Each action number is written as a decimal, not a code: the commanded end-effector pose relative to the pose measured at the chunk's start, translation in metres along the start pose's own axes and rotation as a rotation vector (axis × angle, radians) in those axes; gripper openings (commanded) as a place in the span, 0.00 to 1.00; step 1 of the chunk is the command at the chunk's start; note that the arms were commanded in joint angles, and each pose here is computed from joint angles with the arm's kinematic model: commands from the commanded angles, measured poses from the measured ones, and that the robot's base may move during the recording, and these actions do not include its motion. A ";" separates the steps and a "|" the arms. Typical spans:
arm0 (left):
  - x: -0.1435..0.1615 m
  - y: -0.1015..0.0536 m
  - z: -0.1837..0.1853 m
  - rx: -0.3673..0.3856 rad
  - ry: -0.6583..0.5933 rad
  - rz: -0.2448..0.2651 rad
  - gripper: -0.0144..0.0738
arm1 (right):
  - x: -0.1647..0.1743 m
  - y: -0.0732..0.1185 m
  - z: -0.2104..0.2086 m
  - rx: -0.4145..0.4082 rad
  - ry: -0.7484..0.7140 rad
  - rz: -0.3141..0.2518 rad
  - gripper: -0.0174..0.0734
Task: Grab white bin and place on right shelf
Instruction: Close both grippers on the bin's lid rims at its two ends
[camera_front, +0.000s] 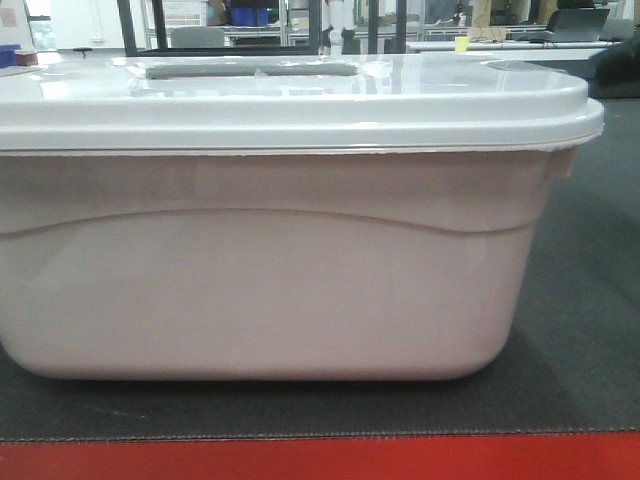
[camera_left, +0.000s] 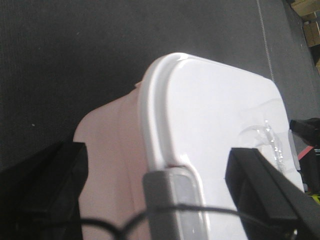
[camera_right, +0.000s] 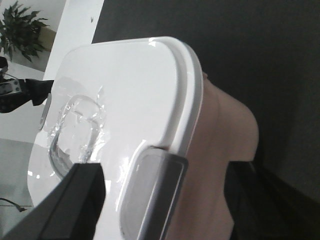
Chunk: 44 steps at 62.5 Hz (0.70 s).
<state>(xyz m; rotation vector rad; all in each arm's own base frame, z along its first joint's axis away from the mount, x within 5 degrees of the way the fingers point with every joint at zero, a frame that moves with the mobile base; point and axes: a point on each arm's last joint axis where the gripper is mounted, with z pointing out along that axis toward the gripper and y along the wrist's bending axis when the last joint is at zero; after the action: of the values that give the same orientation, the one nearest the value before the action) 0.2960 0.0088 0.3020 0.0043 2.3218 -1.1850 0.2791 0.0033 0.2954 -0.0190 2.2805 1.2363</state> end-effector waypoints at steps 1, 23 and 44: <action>-0.001 -0.023 -0.007 0.144 0.026 0.031 0.69 | 0.006 0.020 -0.003 -0.205 -0.015 -0.016 0.84; 0.003 -0.019 0.006 0.131 0.096 0.028 0.69 | 0.028 0.008 0.010 -0.279 -0.053 0.048 0.84; 0.007 -0.021 0.025 0.152 0.167 0.006 0.69 | 0.032 0.019 0.028 -0.295 -0.022 0.035 0.84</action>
<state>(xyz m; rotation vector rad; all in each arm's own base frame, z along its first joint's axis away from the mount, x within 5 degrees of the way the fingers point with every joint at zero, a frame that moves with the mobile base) 0.3065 -0.0129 0.2781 0.0731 2.4249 -1.2317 0.2656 0.0354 0.2611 0.0223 2.1907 1.4322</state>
